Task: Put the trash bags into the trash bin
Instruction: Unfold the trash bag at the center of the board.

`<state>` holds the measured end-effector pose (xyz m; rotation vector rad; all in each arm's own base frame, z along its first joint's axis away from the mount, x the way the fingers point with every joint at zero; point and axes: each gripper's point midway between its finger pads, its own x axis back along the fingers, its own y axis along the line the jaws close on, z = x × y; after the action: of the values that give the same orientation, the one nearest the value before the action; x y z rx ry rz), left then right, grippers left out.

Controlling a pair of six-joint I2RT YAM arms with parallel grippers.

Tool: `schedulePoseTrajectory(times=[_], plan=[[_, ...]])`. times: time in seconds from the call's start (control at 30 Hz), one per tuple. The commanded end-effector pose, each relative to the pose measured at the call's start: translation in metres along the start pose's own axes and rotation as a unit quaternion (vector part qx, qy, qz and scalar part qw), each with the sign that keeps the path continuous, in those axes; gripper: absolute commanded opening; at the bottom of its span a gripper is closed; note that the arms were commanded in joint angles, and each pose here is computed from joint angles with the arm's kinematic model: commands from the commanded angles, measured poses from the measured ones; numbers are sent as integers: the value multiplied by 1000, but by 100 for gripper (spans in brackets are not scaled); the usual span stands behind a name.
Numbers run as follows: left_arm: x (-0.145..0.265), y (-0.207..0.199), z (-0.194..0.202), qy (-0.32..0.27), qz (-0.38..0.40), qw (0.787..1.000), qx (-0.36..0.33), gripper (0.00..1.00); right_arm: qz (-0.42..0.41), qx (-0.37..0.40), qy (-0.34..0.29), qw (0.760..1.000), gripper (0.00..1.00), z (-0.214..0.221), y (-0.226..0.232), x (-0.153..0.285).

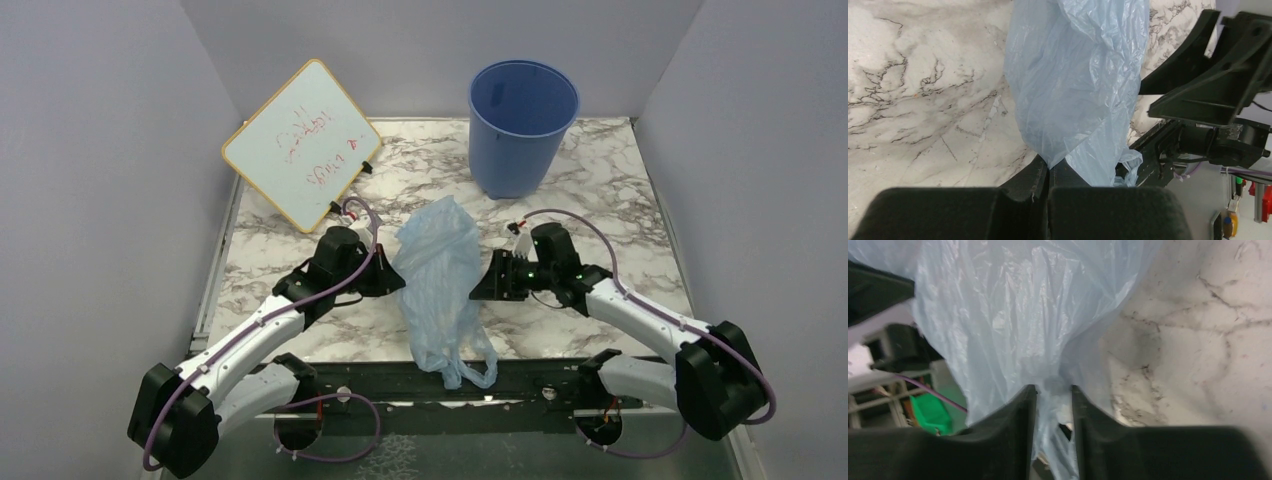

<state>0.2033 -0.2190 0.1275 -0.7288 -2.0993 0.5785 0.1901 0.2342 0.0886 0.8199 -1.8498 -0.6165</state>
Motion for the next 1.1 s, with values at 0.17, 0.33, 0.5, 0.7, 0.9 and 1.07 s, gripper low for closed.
schedulePoseTrajectory(times=[0.17,0.33,0.5,0.7,0.9,1.07], plan=[[0,-1,10,13,13,1000,20,25,-63,2,-96,993,1,-50,42,5],[7,-5,2,11,3,1000,10,59,-11,-18,-179,984,1,-73,34,25],[10,1,9,12,-9,999,30,78,-8,-41,-178,983,1,-68,29,24],[7,6,34,30,8,997,77,81,-9,-21,-136,990,24,-53,23,13],[10,-4,40,23,48,994,96,87,65,-1,-44,997,70,-24,-16,-3],[10,-7,45,23,65,992,104,91,-7,-7,-4,1000,64,-17,-2,-25]])
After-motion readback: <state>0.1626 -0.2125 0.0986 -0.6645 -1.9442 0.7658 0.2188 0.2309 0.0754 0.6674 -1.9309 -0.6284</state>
